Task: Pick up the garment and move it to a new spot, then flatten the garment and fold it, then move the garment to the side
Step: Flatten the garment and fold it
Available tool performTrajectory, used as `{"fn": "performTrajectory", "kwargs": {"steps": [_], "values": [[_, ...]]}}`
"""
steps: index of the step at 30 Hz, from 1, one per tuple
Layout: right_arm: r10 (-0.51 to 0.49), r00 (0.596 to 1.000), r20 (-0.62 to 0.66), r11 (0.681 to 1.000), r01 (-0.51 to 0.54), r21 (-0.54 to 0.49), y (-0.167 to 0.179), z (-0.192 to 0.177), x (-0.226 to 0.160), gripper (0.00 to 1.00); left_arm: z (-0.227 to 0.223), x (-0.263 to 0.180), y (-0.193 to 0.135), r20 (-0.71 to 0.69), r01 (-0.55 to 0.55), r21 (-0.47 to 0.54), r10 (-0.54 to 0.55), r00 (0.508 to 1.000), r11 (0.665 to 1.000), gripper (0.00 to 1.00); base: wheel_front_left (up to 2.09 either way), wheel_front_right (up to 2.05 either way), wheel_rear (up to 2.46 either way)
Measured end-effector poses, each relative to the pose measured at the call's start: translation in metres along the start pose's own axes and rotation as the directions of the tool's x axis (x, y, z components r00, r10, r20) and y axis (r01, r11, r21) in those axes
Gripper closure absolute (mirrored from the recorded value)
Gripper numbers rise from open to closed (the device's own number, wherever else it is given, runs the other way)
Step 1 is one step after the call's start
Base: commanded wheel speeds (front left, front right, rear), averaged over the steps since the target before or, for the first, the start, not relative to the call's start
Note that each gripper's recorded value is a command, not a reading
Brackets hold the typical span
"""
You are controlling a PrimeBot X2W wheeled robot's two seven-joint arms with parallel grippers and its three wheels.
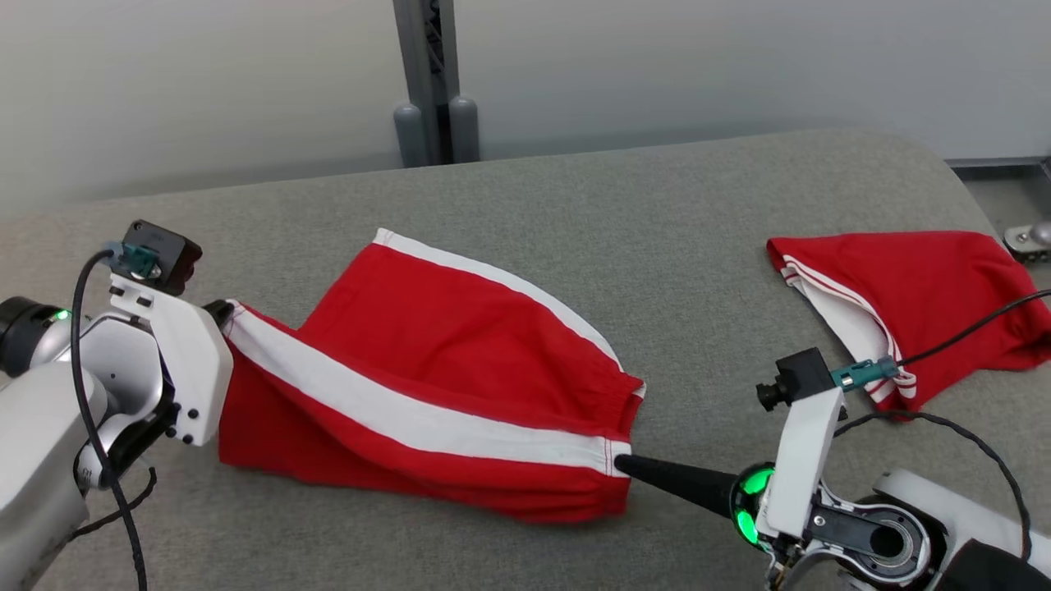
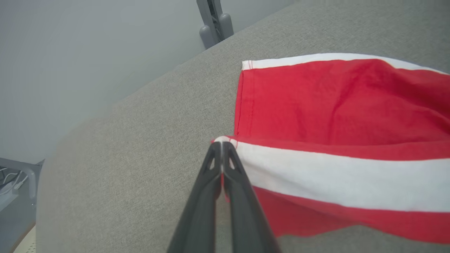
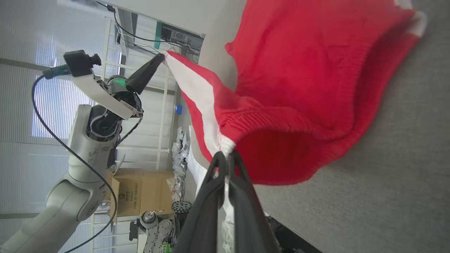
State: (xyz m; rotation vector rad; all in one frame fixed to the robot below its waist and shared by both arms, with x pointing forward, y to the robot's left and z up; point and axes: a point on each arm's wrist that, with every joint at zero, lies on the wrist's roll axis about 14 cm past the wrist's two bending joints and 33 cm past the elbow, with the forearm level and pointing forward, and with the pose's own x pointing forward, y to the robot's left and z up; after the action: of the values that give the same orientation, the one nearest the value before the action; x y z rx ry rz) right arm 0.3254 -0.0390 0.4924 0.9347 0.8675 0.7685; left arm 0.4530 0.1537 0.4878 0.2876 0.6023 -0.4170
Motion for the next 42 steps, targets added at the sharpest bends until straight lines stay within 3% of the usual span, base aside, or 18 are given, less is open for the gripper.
{"fn": "performTrajectory", "kwargs": {"steps": [12, 23, 42], "values": [[-0.012, 0.983, 0.182, 0.990, -0.014, 0.140, -0.021, 0.044, 0.015, 1.00, 0.034, 0.086, -0.013, 0.037, 0.042, -0.012, -0.041, 0.998, 0.999, 1.00, 0.00, 0.00, 0.00], [-0.112, 0.944, 0.311, 0.974, 0.042, 0.224, -0.060, 0.074, 0.008, 1.00, 0.040, 0.152, -0.029, 0.047, 0.065, -0.018, -0.064, 0.997, 0.998, 1.00, 0.00, 0.00, 0.00], [-0.173, 0.900, 0.400, 0.956, 0.057, 0.286, -0.084, 0.092, 0.003, 1.00, 0.037, 0.202, -0.034, 0.047, 0.056, -0.006, -0.055, 0.997, 0.998, 1.00, 0.00, 0.00, 0.00]]}}
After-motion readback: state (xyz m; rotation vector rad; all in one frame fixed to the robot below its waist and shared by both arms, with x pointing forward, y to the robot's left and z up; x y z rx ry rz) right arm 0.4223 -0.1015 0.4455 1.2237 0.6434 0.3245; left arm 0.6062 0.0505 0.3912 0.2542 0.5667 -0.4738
